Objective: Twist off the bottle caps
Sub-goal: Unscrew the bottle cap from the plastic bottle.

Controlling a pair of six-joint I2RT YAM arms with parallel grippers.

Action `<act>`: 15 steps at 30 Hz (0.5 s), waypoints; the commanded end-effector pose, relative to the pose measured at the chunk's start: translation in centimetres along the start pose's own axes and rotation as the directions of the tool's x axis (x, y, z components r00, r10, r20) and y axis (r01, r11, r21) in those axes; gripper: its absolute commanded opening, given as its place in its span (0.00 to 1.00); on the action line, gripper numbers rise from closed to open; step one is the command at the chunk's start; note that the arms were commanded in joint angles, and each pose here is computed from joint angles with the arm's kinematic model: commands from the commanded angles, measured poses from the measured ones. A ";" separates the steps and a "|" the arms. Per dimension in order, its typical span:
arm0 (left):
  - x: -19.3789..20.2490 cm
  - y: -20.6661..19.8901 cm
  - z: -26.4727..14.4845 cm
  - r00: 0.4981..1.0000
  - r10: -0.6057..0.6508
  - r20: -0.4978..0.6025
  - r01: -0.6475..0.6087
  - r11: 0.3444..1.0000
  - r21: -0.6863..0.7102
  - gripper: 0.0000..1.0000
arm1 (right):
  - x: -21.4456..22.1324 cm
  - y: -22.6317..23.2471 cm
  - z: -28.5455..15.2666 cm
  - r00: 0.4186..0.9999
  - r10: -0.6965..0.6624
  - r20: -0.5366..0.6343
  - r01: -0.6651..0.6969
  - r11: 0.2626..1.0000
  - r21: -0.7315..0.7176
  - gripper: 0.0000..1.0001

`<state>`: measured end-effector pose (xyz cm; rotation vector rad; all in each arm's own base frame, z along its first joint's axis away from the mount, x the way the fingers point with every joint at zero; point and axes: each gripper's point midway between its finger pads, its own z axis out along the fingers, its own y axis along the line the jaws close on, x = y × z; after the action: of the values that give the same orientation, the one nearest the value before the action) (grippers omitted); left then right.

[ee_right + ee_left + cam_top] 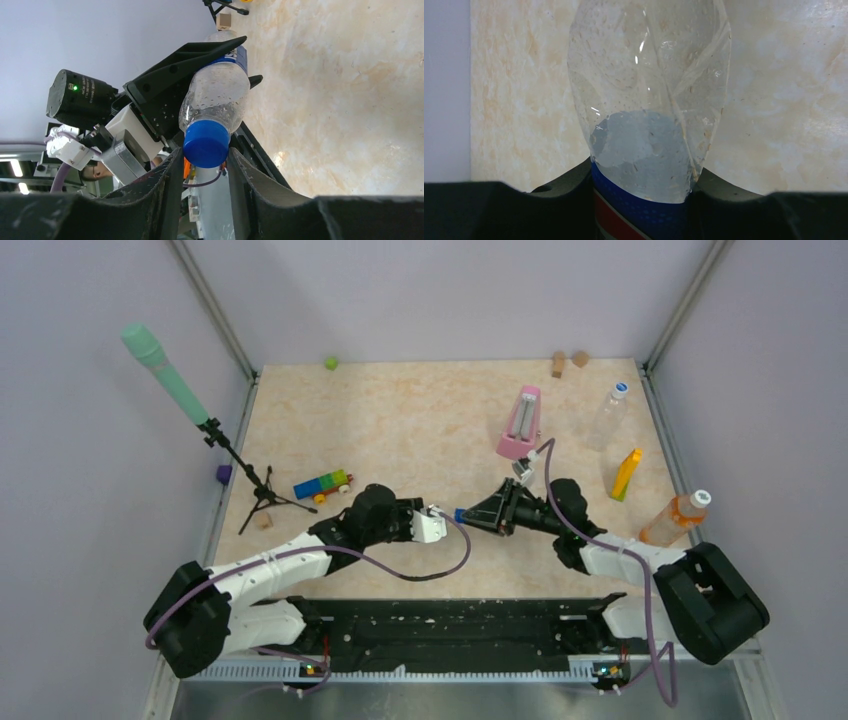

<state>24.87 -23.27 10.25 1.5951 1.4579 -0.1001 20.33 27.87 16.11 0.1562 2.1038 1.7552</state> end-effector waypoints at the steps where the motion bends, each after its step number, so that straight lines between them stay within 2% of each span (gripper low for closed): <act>1: -1.9 1.3 0.2 0.998 -0.006 0.068 0.009 0.999 -0.032 0.00 | 0.2 1.6 0.5 0.998 -0.056 -0.012 0.055 0.997 -0.059 0.37; 15: -1.5 0.8 0.2 0.998 0.011 0.059 -0.010 1.000 -0.017 0.00 | -0.2 1.7 1.0 0.997 -0.078 -0.015 0.077 0.996 -0.052 0.38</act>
<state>24.77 -23.36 10.02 1.5996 1.4624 -0.1093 20.19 28.33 15.83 0.1281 2.1165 1.7510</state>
